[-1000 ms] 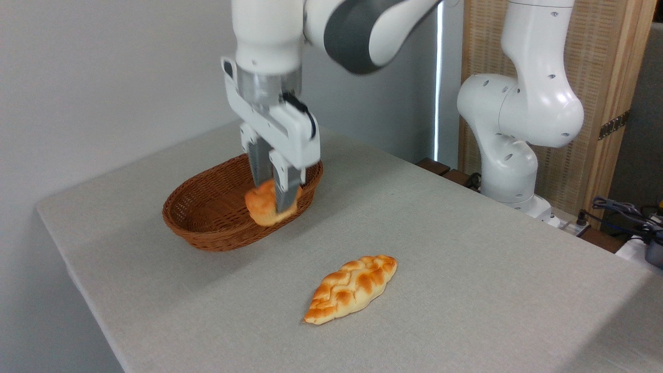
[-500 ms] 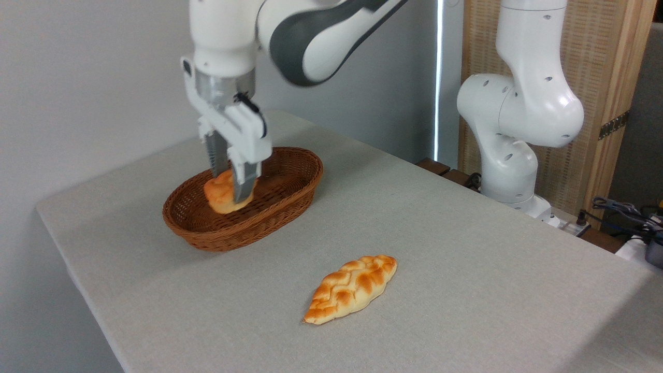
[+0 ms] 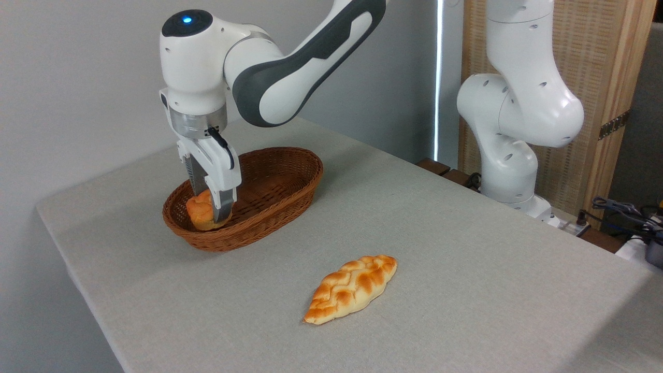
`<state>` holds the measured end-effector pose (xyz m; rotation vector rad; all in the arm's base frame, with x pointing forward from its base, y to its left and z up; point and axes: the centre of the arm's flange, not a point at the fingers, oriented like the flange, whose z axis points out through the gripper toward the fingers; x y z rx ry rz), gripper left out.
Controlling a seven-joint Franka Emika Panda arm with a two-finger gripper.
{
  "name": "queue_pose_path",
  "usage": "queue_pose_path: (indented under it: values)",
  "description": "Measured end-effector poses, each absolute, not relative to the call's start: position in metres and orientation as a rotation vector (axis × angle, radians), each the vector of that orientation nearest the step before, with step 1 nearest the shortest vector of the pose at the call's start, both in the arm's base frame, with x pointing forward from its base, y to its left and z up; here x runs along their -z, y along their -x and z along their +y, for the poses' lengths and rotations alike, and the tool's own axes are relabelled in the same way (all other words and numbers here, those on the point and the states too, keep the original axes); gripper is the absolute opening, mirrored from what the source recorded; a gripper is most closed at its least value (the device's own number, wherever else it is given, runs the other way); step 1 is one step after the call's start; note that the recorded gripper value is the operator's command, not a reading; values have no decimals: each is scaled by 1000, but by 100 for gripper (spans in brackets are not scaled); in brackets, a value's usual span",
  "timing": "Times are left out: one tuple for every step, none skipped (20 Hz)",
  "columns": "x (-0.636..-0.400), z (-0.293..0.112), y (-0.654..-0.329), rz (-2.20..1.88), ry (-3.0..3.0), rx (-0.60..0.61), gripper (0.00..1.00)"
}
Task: Put bread into the basket
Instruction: 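Lift the bun and carry it over the wicker basket, lowering inside, then open the gripper to release the bun into the basket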
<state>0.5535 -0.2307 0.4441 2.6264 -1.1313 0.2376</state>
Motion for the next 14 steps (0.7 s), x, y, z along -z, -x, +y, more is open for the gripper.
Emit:
queue_pose_path:
  values:
    - [-445, -231, -554, -1132, -2626, -240, 100]
    - [-446, -231, -554, -1133, -2626, -242, 100]
    - [-446, -231, -554, -1134, -2626, -243, 100]
    - [-446, -231, -554, -1134, -2626, -244, 100]
    - [-447, -232, -554, -1135, -2626, -244, 100]
    - [-447, -232, -554, -1135, -2626, -245, 100]
    - [-448, -232, -554, -1136, -2626, -245, 100]
    - [-450, -231, -553, -1138, -2625, -236, 100]
    - [-456, -230, -553, -1145, -2624, -212, 100]
    - [-469, -226, -554, -1154, -2624, -177, 100]
    - [-490, -217, -556, -1159, -2630, -137, 100]
    - [-511, -205, -559, -1157, -2646, -115, 100]
    - [-532, -190, -563, -1151, -2667, -112, 100]
    - [-550, -174, -567, -1142, -2696, -129, 100]
